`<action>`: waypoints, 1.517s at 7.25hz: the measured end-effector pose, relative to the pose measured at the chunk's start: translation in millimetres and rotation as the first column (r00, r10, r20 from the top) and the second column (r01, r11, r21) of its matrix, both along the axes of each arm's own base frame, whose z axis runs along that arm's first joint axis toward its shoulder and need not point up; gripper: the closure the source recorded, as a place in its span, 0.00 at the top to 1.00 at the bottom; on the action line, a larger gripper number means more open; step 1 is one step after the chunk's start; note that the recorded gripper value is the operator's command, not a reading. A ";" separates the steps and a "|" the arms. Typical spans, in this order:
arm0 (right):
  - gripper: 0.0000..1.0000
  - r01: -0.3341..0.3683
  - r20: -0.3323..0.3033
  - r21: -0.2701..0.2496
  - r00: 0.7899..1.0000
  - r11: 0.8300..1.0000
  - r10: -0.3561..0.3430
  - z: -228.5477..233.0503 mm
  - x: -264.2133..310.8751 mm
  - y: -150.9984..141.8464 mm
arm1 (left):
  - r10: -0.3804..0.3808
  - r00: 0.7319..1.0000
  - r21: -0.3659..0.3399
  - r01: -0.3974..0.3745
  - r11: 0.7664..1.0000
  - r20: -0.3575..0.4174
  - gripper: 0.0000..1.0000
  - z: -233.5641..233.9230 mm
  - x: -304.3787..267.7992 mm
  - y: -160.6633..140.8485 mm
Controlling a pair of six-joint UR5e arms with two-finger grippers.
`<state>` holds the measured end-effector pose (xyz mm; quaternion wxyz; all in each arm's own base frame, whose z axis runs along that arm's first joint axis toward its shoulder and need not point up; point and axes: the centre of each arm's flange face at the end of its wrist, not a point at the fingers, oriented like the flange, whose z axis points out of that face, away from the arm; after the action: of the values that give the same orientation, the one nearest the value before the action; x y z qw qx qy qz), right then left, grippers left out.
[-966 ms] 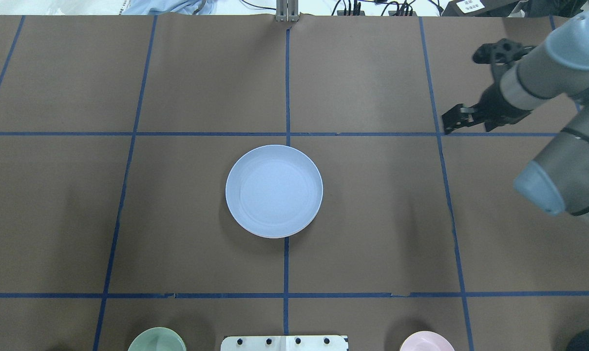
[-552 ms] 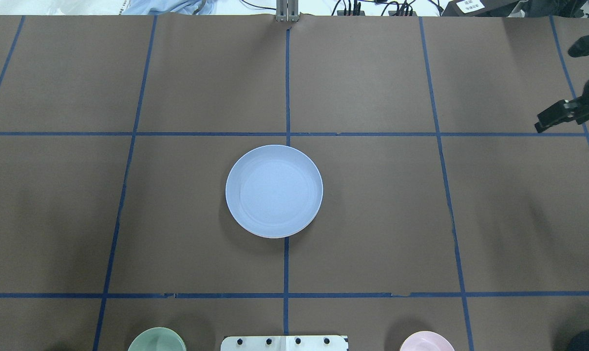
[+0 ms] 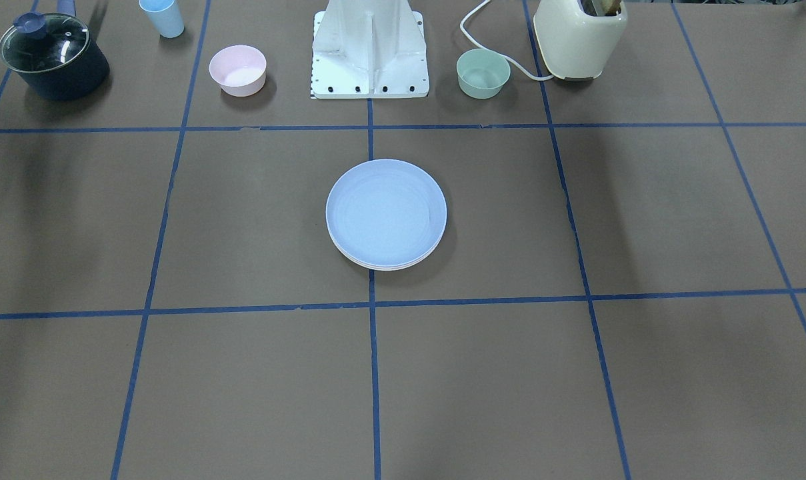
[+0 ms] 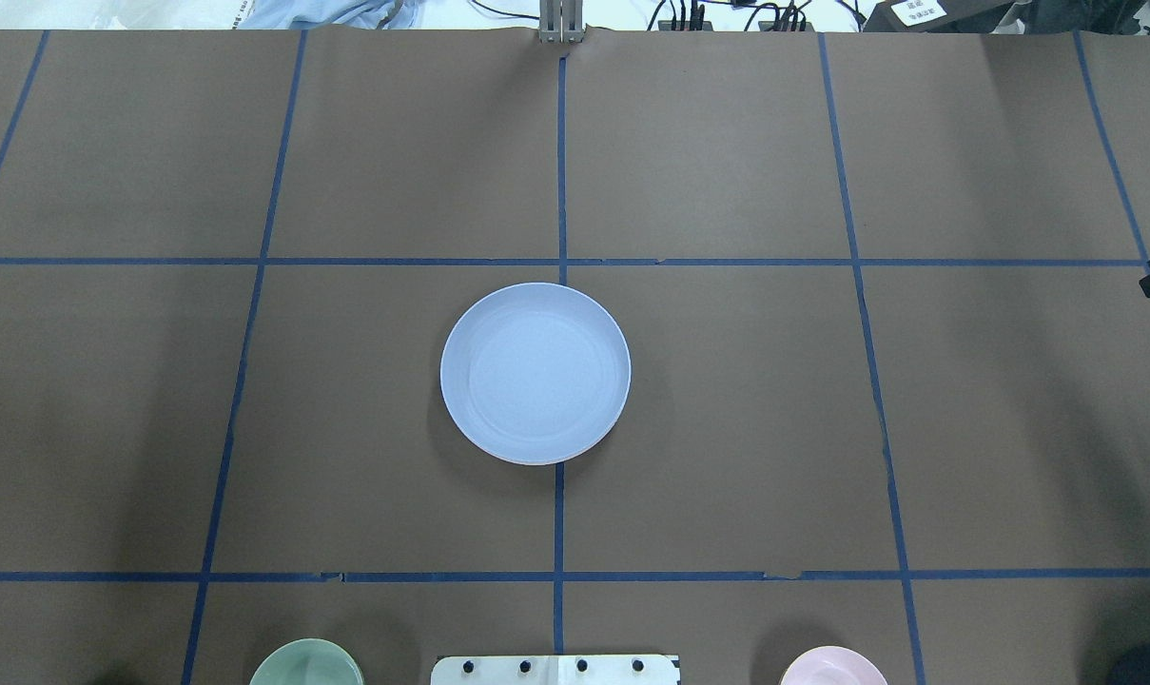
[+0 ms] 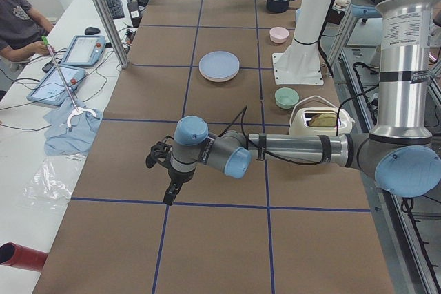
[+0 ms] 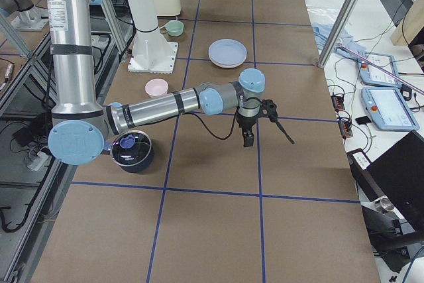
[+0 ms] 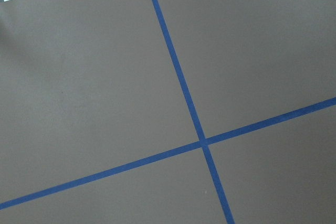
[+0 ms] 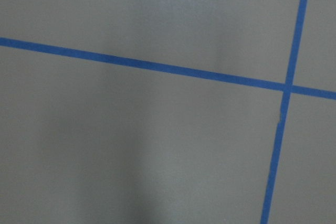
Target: Stack three plates with pink and blue
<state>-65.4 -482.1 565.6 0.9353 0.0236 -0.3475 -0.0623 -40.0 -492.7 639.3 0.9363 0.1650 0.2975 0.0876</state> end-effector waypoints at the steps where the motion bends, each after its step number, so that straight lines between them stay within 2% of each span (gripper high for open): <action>1: 1.00 -0.023 -0.009 -0.025 1.000 0.999 0.023 10.2 11.1 3.9 | -0.008 1.000 -0.039 0.008 0.999 0.001 1.00 6.9 -4.2 3.0; 4: 1.00 -0.134 -0.009 -0.100 0.991 0.986 0.134 40.3 65.0 8.8 | -0.011 1.000 -0.194 0.011 0.981 -0.001 1.00 3.1 -7.1 10.4; 6: 1.00 -0.188 0.031 -0.157 0.980 0.970 0.195 62.3 97.8 24.5 | 0.002 0.999 -0.253 -0.011 0.967 -0.038 1.00 -2.1 -4.9 18.8; 8: 1.00 -0.212 0.052 -0.169 0.973 0.962 0.224 74.0 120.3 38.0 | 0.026 0.998 -0.257 -0.038 0.966 -0.049 1.00 -2.4 -4.2 22.1; 11: 1.00 -0.243 0.063 -0.143 0.965 0.959 0.254 67.0 145.8 43.9 | 0.032 0.998 -0.254 -0.044 0.966 -0.052 1.00 -3.9 -4.0 22.1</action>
<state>80.4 -438.1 632.6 0.9204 0.0066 -0.3827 0.0802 -43.9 -470.7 635.3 0.9406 0.0393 0.3315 0.0625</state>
